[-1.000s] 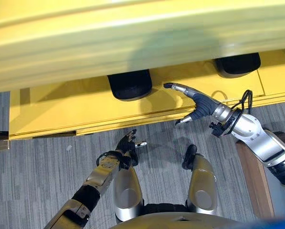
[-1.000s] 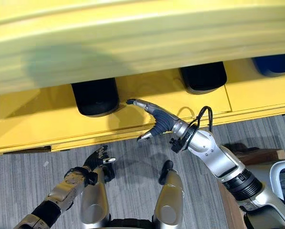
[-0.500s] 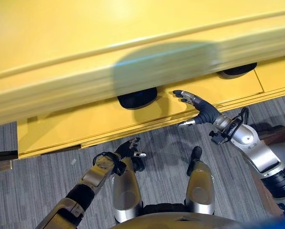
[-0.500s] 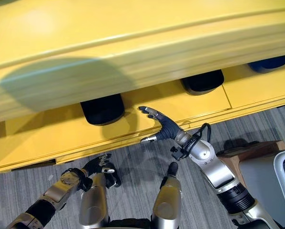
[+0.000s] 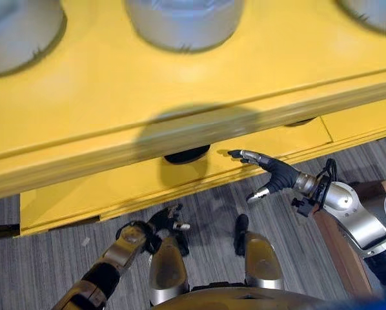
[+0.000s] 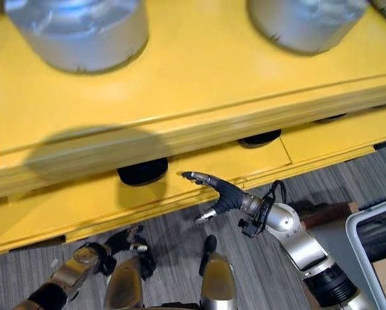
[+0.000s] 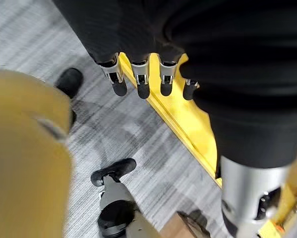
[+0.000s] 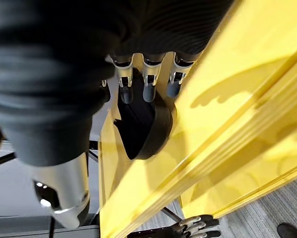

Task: Move parts from the plastic box to the shelf.

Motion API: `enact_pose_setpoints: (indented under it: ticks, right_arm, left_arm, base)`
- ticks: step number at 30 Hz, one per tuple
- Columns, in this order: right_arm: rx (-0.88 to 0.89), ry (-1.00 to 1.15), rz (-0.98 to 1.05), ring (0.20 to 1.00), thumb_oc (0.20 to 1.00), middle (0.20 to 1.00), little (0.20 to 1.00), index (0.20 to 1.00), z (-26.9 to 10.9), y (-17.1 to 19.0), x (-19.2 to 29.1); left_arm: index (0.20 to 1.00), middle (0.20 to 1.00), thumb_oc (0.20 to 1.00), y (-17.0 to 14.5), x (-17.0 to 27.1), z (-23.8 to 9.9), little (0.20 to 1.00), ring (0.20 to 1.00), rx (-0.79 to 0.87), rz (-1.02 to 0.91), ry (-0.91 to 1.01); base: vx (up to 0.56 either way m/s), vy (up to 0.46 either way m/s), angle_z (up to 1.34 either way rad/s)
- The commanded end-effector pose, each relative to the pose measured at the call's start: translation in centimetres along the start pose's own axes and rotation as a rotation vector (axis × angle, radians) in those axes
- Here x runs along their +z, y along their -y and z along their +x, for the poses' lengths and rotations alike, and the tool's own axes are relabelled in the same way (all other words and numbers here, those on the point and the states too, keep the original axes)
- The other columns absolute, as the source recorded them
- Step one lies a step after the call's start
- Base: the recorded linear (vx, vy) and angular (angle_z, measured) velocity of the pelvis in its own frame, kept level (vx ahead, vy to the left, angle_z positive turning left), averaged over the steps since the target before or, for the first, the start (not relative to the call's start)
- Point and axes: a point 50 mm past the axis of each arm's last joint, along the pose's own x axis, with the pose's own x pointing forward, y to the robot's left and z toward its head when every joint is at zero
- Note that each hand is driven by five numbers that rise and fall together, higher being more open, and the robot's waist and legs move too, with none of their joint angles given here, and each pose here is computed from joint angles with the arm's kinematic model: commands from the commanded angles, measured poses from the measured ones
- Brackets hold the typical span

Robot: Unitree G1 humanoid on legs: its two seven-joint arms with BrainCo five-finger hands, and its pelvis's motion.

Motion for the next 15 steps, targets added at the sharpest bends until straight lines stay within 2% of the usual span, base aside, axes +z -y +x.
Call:
enact_pose_setpoints:
  ticks: [1, 4, 15]
  right_arm:
    - [-0.051, 0.031, -0.016, 1.0, 1.0, 1.0, 1.0, 1.0, -0.5, 1.1, 0.8]
    - [-0.155, 0.013, 0.031, 1.0, 1.0, 1.0, 1.0, 1.0, -0.8, 1.4, 0.0]
    - [-0.305, -0.042, 0.169, 1.0, 1.0, 1.0, 1.0, 1.0, -1.6, 0.0, -2.6]
  left_arm:
    - [1.0, 1.0, 1.0, 1.3, 0.6, 0.2, 1.0, 1.0, -0.068, -0.016, 0.059]
    - [1.0, 1.0, 1.0, 1.9, -0.1, 0.1, 1.0, 1.0, -0.045, -0.069, 0.064]
    - [1.0, 1.0, 1.0, 2.8, -0.4, -0.1, 1.0, 1.0, -0.067, -0.167, 0.069]
  base:
    - [0.09, -0.304, 0.0]
    - [0.07, -0.278, 0.01]
    - [0.06, -0.245, -0.03]
